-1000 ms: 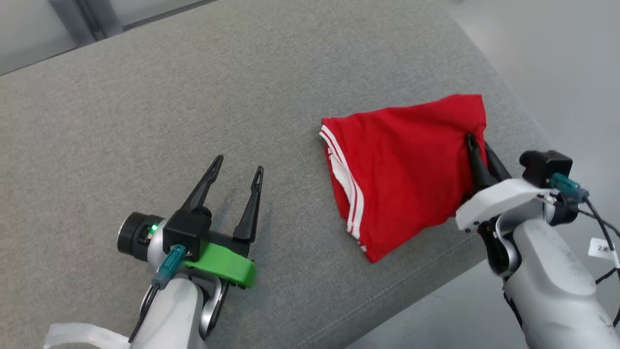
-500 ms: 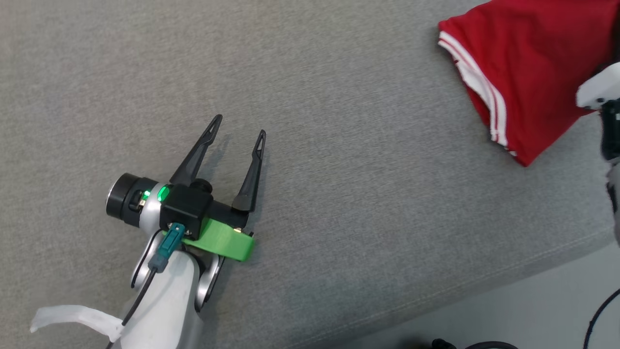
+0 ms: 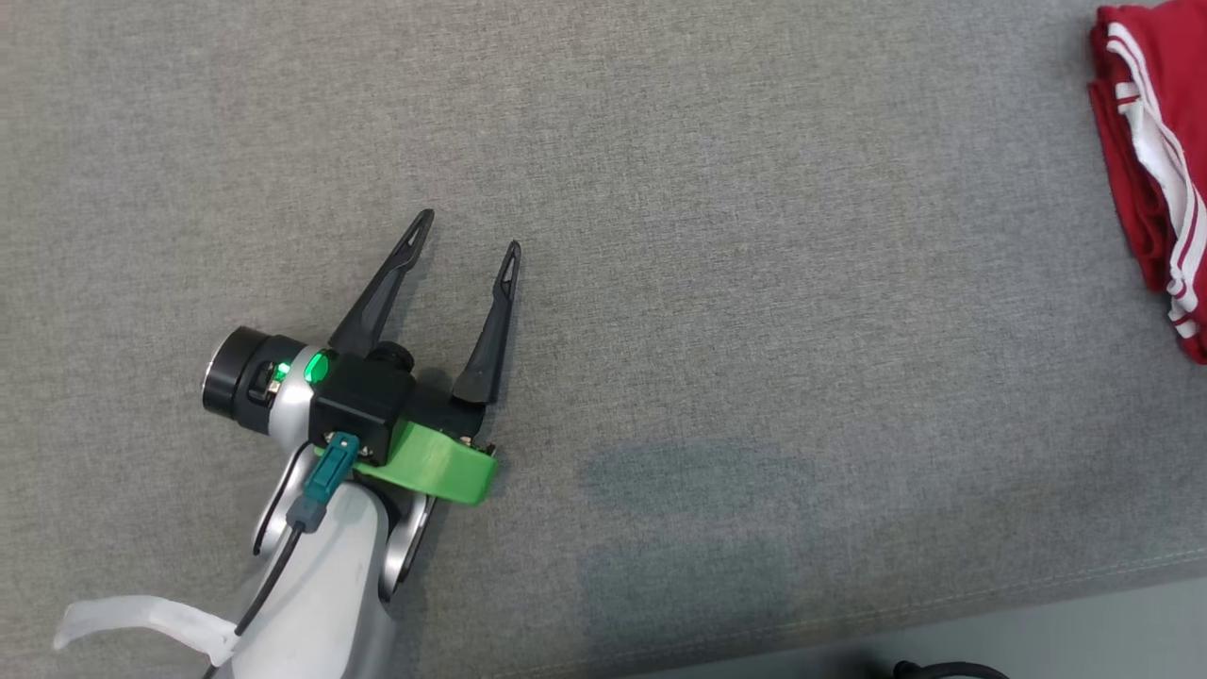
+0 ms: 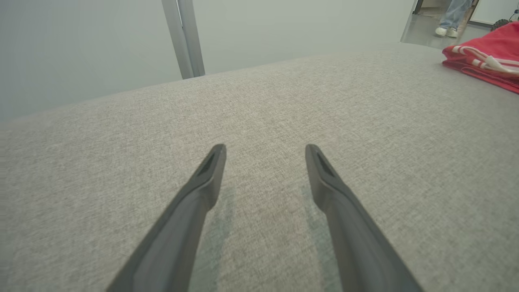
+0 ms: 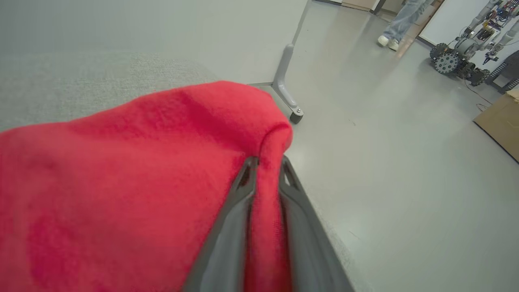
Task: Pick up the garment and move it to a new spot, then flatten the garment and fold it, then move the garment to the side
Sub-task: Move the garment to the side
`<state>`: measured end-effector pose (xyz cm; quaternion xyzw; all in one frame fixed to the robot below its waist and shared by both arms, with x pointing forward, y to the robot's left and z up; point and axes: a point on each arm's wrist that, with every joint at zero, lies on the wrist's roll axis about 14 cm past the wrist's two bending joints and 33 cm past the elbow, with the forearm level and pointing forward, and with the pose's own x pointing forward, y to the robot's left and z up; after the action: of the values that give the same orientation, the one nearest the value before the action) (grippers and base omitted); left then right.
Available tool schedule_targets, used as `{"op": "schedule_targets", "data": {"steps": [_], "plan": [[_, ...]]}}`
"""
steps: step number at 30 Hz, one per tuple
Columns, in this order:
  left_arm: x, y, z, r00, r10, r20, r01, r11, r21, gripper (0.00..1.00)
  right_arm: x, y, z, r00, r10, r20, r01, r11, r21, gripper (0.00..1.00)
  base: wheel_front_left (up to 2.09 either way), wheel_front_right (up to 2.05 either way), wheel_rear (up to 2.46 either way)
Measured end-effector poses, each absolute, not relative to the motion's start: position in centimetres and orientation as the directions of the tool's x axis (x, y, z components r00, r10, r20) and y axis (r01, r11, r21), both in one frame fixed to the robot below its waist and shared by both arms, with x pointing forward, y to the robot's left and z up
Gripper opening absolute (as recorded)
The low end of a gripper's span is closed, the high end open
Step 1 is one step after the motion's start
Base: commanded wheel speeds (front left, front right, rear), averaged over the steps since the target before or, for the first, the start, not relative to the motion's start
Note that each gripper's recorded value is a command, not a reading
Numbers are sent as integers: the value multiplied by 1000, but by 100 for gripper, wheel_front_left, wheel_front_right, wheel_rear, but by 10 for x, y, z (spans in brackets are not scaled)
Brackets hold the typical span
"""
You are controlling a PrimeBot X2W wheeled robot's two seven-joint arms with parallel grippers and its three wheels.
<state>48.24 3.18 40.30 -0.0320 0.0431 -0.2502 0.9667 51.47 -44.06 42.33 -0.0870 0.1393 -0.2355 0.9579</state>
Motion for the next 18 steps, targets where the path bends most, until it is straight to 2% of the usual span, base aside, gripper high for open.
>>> {"op": "schedule_targets", "data": {"steps": [1,9,14,18], "plan": [[482,34,403,873,-483,-69,477,875,-81,100,510,-445,420,839,-491,-235,442,867,-231,100,0,0,0],[478,37,418,883,-467,-47,463,883,-79,100,504,-448,449,841,-519,-153,475,844,-248,100,0,0,0],[469,48,427,902,-430,-50,425,902,-79,100,517,-401,463,907,-406,-108,378,901,-211,100,0,0,0],[458,55,437,916,-398,-45,394,916,-82,100,509,-365,464,942,-323,-96,305,938,-162,100,0,0,0]]}}
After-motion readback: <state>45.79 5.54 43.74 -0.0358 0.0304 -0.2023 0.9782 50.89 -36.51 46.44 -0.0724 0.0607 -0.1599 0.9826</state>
